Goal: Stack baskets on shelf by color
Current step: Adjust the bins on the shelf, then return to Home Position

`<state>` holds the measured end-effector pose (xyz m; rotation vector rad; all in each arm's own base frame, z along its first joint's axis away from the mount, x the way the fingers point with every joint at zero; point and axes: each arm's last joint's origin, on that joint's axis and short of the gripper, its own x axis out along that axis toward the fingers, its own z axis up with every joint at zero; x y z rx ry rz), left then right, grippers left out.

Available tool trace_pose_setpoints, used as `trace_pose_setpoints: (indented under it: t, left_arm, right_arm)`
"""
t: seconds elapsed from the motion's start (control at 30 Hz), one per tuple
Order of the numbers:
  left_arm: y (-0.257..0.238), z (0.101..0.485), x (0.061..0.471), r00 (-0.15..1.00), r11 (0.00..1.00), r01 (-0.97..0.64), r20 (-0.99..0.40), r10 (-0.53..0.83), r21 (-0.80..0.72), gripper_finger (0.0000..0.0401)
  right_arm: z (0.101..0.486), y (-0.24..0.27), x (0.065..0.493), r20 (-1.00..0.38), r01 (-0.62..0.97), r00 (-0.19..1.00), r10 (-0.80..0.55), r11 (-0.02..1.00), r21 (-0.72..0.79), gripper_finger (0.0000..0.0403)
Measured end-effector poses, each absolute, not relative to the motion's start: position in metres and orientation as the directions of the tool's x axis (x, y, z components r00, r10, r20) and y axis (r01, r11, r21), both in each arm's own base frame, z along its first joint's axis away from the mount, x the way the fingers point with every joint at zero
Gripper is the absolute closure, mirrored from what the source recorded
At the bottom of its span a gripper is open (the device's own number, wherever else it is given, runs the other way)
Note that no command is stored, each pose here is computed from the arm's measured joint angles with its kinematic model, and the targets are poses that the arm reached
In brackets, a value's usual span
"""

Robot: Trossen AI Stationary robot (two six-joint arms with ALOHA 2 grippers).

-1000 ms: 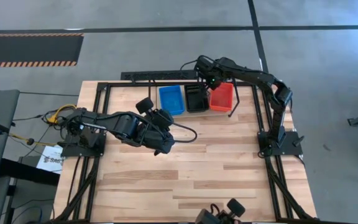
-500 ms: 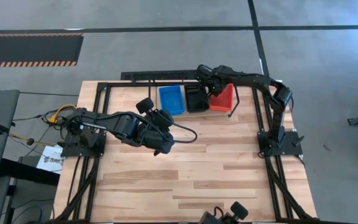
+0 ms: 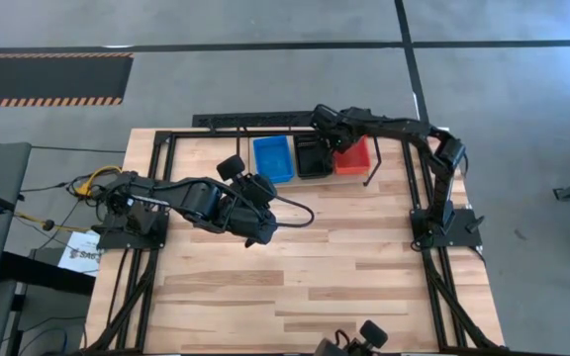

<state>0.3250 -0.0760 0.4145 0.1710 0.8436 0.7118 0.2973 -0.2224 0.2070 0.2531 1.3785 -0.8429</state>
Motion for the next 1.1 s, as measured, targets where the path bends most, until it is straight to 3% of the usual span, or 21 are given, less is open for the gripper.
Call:
trace_pose_setpoints:
  t: [0.37,0.63,0.87,1.1]
  left_arm:
    - [-0.076,0.415,0.325,0.452,0.757,-0.518,-0.624,0.638,0.398,0.0312]
    - [-0.076,0.414,0.325,0.452,0.756,-0.521,-0.624,0.637,0.395,0.0312]
    - [-0.075,0.413,0.322,0.423,0.751,-0.505,-0.636,0.645,0.426,0.0312]
    - [-0.074,0.388,0.318,0.356,0.737,-0.477,-0.661,0.661,0.480,0.0312]
  right_arm:
    - [0.209,-0.211,0.306,-0.930,0.631,0.000,-0.369,0.721,-0.286,0.0402]
    - [0.262,-0.201,0.285,-0.889,0.665,0.080,-0.451,0.688,-0.289,0.0402]
    - [0.340,-0.159,0.251,-0.804,0.613,0.345,-0.484,0.765,-0.198,0.0402]
    - [0.411,-0.099,0.190,-0.621,0.499,0.647,-0.443,0.862,-0.094,0.0402]
